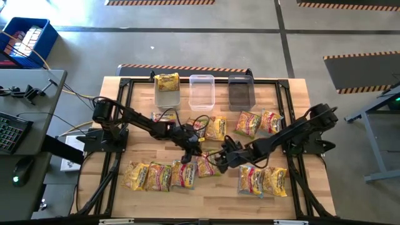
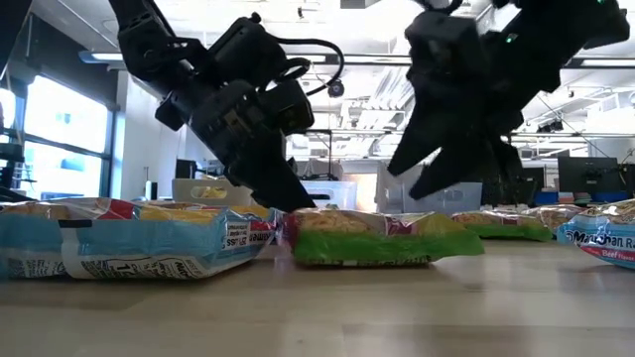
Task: Sort Maruchan noodles
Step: Put the bottom middle green noodle pack closer to the gripper
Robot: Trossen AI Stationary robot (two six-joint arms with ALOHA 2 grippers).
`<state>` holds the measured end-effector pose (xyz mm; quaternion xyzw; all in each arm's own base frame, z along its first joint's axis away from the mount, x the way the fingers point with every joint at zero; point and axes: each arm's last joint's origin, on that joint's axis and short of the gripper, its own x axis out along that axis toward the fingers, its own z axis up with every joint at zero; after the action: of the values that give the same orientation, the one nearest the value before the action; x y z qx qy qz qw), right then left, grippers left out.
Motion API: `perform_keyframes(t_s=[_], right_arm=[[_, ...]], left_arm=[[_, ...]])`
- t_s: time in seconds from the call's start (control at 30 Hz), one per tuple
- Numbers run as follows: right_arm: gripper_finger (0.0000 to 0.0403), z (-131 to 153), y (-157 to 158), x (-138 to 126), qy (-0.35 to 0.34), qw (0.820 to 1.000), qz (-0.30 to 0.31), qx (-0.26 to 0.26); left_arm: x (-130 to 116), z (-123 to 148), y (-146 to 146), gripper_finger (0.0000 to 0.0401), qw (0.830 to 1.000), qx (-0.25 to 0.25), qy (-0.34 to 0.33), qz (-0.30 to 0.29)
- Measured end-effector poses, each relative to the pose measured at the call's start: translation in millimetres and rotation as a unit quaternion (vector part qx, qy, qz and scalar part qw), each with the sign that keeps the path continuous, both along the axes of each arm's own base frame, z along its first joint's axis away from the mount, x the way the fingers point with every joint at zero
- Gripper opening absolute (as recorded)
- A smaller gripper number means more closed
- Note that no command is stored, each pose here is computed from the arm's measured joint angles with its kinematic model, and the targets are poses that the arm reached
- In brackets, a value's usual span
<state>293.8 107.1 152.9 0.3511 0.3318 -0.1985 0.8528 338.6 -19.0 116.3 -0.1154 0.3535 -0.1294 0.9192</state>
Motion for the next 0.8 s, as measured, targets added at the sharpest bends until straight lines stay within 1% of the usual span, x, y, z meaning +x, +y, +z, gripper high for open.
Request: perform_keyframes(t_s=[0.13, 0.23, 0.33, 0.47, 0.53, 0.6, 0.7, 0.8], right_arm=[[0.0202, -12, -2, 8, -0.001, 0.998, -0.034, 0.048], [0.0201, -22, -4, 13, -0.002, 0.995, -0.057, 0.08], [0.02, -32, -4, 15, 0.007, 0.993, -0.073, 0.093], [0.0193, -39, -4, 19, -0.001, 0.993, -0.078, 0.093], [0.0176, -40, -3, 21, -0.006, 0.994, -0.066, 0.085], [0.0149, -40, -2, 22, -0.013, 0.996, -0.054, 0.075], [0.0096, -40, -2, 23, -0.016, 0.998, -0.036, 0.056], [0.0039, -39, -2, 24, -0.021, 0.999, -0.016, 0.029]], left_arm=[[3, 10, 1, 0.009, 1.0, -0.003, -0.014, 0.0], [3, 10, 1, 0.0105, 1.0, -0.002, -0.014, 0.0], [3, 9, 2, 0.011, 1.0, -0.004, -0.011, 0.006], [3, 10, 9, 0.0096, 1.0, -0.021, -0.006, 0.02], [3, 12, 13, 0.0086, 0.999, -0.024, -0.01, 0.023], [3, 12, 17, 0.0078, 0.999, -0.027, -0.009, 0.026], [3, 12, 22, 0.0072, 0.999, -0.043, -0.008, 0.019], [2, 12, 27, 0.0072, 0.998, -0.05, -0.004, 0.026]])
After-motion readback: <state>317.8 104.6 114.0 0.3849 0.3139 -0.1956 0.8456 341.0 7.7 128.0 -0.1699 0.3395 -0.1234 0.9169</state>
